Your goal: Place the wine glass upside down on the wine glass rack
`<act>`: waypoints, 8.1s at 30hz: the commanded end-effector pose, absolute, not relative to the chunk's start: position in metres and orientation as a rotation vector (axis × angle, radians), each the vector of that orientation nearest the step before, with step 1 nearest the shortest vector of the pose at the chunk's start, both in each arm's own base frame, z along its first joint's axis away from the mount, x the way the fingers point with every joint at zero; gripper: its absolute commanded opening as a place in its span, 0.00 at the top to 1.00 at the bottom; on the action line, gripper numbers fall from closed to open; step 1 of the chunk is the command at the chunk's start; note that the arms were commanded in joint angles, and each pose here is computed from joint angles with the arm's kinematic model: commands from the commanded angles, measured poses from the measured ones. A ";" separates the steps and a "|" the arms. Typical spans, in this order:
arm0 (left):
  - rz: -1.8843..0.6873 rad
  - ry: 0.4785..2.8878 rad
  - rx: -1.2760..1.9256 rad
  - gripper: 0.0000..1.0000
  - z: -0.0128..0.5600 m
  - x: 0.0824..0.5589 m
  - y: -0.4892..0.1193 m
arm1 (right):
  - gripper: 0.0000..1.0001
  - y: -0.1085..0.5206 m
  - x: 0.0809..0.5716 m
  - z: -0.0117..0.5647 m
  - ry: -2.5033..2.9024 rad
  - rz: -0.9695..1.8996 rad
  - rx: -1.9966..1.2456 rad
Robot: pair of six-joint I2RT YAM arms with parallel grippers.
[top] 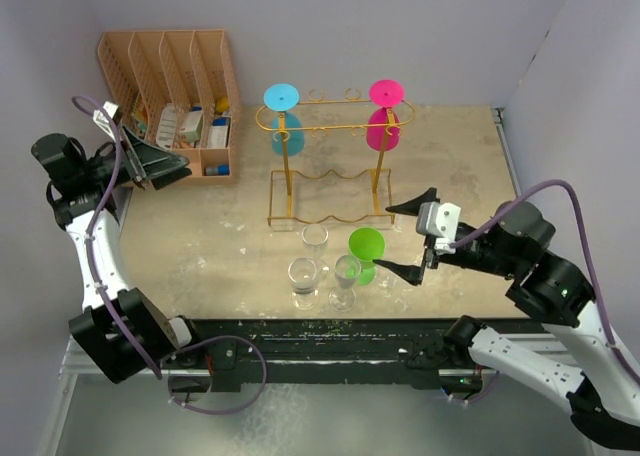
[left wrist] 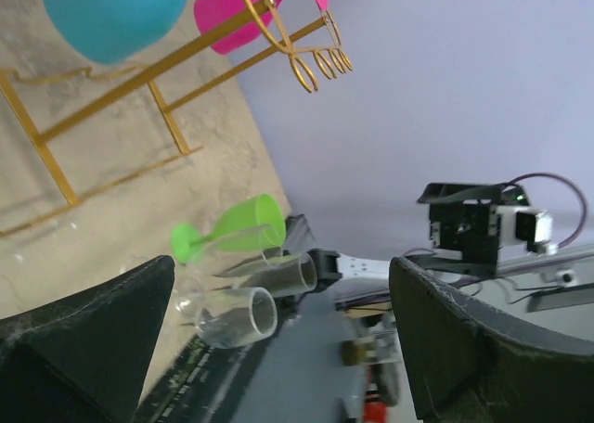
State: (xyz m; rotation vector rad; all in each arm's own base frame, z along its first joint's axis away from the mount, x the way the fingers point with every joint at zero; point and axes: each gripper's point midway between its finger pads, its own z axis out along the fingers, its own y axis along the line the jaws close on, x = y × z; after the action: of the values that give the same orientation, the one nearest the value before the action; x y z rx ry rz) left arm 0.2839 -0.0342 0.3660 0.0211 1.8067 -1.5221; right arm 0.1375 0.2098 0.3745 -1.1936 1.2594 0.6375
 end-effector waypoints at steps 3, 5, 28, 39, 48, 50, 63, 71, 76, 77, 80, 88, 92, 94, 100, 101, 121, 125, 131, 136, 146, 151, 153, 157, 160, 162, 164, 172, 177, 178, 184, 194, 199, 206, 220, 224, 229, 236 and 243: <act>-1.788 1.887 0.127 0.01 0.367 0.211 -0.061 | 0.21 0.198 0.101 0.314 1.406 0.714 -1.492; -1.688 1.860 0.246 0.01 0.375 0.201 -0.068 | 0.20 0.198 0.095 0.312 1.398 0.731 -1.527; -1.185 1.890 0.454 0.24 0.420 0.209 -0.065 | 0.36 0.250 0.125 0.262 1.491 0.699 -1.724; -1.501 1.775 0.466 0.76 0.429 0.227 -0.077 | 0.36 0.254 0.125 0.240 1.575 0.708 -1.745; -1.241 1.957 0.416 0.74 0.400 0.235 -0.062 | 0.40 0.252 0.126 0.223 1.646 0.674 -1.762; -1.283 1.980 0.369 0.75 0.395 0.243 -0.058 | 0.41 0.251 0.127 0.218 1.663 0.660 -1.764; -1.203 1.864 0.424 0.76 0.471 0.270 -0.050 | 0.50 0.259 0.130 0.205 1.713 0.636 -1.794; -1.266 1.678 0.503 0.74 0.531 0.291 -0.053 | 0.71 0.263 0.129 0.203 1.734 0.652 -1.816; -0.677 1.565 0.335 0.74 0.571 0.352 -0.072 | 0.89 0.266 0.130 0.203 1.742 0.658 -1.818; -0.670 1.607 0.346 0.75 0.559 0.358 -0.085 | 0.93 0.267 0.130 0.204 1.740 0.661 -1.819; -0.628 1.784 0.275 0.86 0.504 0.379 -0.079 | 1.00 0.268 0.130 0.207 1.734 0.664 -1.816; -0.221 1.876 0.237 0.79 0.461 0.317 -0.030 | 1.00 0.264 0.116 0.235 1.691 0.729 -1.787; -0.158 1.903 0.235 0.65 0.458 0.294 -0.023 | 1.00 0.262 0.109 0.258 1.648 0.763 -1.795; -0.158 1.927 0.257 0.13 0.451 0.286 -0.024 | 1.00 0.257 0.106 0.274 1.649 0.746 -1.787; -0.147 1.959 0.225 0.01 0.438 0.273 -0.021 | 1.00 0.239 0.101 0.321 1.704 0.680 -1.685; -0.149 1.957 0.220 0.01 0.437 0.271 -0.022 | 1.00 0.235 0.101 0.327 1.707 0.664 -1.665; -0.658 1.869 0.153 0.01 0.456 0.226 -0.089 | 1.00 0.197 0.145 0.507 1.298 0.433 -1.120; -0.721 1.903 0.164 0.01 0.453 0.231 -0.096 | 1.00 0.220 0.132 0.530 1.182 0.529 -1.194; -0.724 1.834 0.184 0.01 0.474 0.223 -0.099 | 1.00 0.236 0.112 0.584 0.884 0.661 -1.099; -0.783 1.754 0.123 0.01 0.509 0.222 -0.103 | 1.00 0.235 0.144 0.626 0.611 0.495 -0.777; -1.135 1.659 0.086 0.01 0.563 0.256 -0.130 | 1.00 0.259 0.184 0.611 0.426 -0.016 -0.508; -1.182 1.590 0.077 0.01 0.584 0.276 -0.130 | 1.00 0.301 0.183 0.597 0.401 -0.131 -0.500; -1.206 1.567 0.067 0.01 0.591 0.281 -0.130 | 1.00 0.311 0.183 0.594 0.397 -0.171 -0.485; -1.233 1.535 0.052 0.02 0.600 0.289 -0.130 | 1.00 0.331 0.184 0.590 0.400 -0.189 -0.481; -1.248 1.522 0.054 0.02 0.604 0.289 -0.131 | 1.00 0.345 0.189 0.583 0.408 -0.201 -0.499; -1.258 1.503 0.066 0.02 0.608 0.287 -0.132 | 1.00 0.352 0.191 0.580 0.407 -0.202 -0.506; -1.259 1.495 0.075 0.02 0.610 0.286 -0.132 | 1.00 0.361 0.192 0.577 0.405 -0.205 -0.527; -1.259 1.508 0.088 0.04 0.604 0.294 -0.136 | 1.00 0.390 0.197 0.571 0.380 -0.235 -0.550; -1.268 1.506 0.096 0.09 0.605 0.295 -0.140 | 1.00 0.406 0.199 0.563 0.373 -0.224 -0.574; -1.270 1.507 0.097 0.10 0.604 0.296 -0.140 | 1.00 0.408 0.199 0.562 0.371 -0.225 -0.577; -1.271 1.509 0.110 0.20 0.603 0.296 -0.144 | 1.00 0.420 0.199 0.556 0.359 -0.223 -0.600; -1.253 1.500 0.136 0.78 0.603 0.297 -0.146 | 1.00 0.441 0.199 0.538 0.347 -0.198 -0.647; -1.250 1.497 0.159 0.87 0.603 0.295 -0.147 | 1.00 0.450 0.197 0.527 0.336 -0.174 -0.684; -1.245 1.487 0.166 1.00 0.605 0.295 -0.147 | 0.83 0.451 0.199 0.517 0.348 -0.177 -0.699; -1.101 1.425 0.218 1.00 0.618 0.292 -0.139 | 0.24 0.425 0.183 0.485 0.411 -0.103 -0.771; -0.874 1.343 0.305 1.00 0.610 0.287 -0.126 | 0.00 0.414 0.150 0.459 0.393 0.041 -0.934; -0.751 1.337 0.455 1.00 0.587 0.279 -0.126 | 0.00 0.377 0.149 0.444 0.606 0.206 -0.977; -0.754 1.330 0.656 1.00 0.506 0.278 -0.139 | 0.00 0.317 0.189 0.460 1.069 0.151 -0.820; -0.738 1.365 0.725 1.00 0.447 0.299 -0.157 | 0.00 0.298 0.211 0.456 1.265 0.383 -0.614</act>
State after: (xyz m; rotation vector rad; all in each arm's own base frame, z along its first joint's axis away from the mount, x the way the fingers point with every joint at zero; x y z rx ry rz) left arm 0.2947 -0.1450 0.4450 0.5986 1.4934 -0.8239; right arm 0.1955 0.3153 0.4756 -0.7516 1.0700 0.2599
